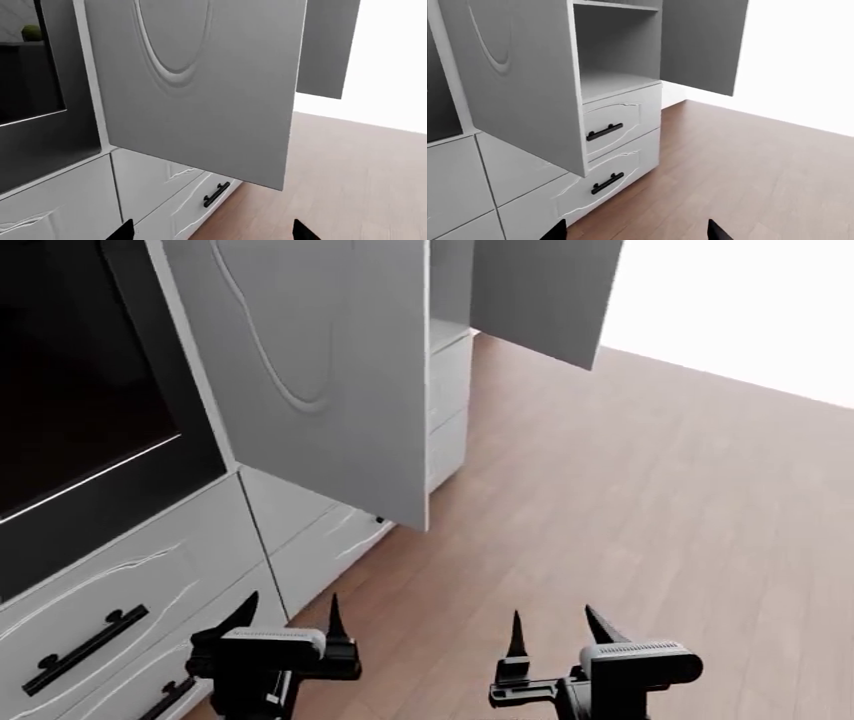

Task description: Pick the boxed drink from the counter and place it in the cabinet.

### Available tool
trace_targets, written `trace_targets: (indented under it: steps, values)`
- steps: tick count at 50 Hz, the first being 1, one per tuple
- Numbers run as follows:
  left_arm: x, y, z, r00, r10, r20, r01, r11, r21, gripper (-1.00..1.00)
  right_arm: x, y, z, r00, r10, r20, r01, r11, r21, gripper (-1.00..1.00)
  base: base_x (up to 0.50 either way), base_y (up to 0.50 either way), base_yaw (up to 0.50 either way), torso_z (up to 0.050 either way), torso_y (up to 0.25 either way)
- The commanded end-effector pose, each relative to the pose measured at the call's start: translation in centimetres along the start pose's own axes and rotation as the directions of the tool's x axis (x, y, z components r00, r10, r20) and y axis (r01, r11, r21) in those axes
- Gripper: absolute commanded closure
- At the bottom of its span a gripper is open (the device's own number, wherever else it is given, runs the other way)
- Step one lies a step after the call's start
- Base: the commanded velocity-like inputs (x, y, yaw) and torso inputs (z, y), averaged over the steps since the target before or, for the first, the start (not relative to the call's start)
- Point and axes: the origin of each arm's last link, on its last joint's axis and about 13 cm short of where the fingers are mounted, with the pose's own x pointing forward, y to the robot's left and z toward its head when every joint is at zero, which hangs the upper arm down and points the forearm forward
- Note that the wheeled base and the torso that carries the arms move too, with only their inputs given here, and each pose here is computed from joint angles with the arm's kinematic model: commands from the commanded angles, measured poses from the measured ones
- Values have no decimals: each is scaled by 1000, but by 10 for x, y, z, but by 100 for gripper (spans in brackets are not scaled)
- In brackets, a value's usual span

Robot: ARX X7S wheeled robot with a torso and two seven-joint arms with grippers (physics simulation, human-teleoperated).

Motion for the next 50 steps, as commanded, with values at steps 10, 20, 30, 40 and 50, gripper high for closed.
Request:
trace_targets:
  steps: [10,20,30,40,50]
  values:
    - [0,0,4,1000,-21,6,21,1000,-16,-100,-1,0,3,1000,-3,4,3,1000,-2,-100,0,0,-500,50,5]
    - [2,0,2,1000,-23,0,23,1000,-19,-100,0,-1,1,1000,-7,-1,7,1000,0,-100,0,0,-500,50,5]
    - [3,-1,3,1000,-23,0,23,1000,-19,-100,0,-1,0,1000,-7,-4,7,1000,2,-100,0,0,-500,50,6]
    - [4,-1,2,1000,-24,0,24,1000,-17,-100,1,-2,-2,1000,-7,-7,7,1000,4,-100,0,0,-500,50,18]
    - [3,0,3,1000,-23,18,24,1000,-18,-100,1,-2,-1,1000,-10,-4,10,1000,2,-100,0,0,-500,38,24]
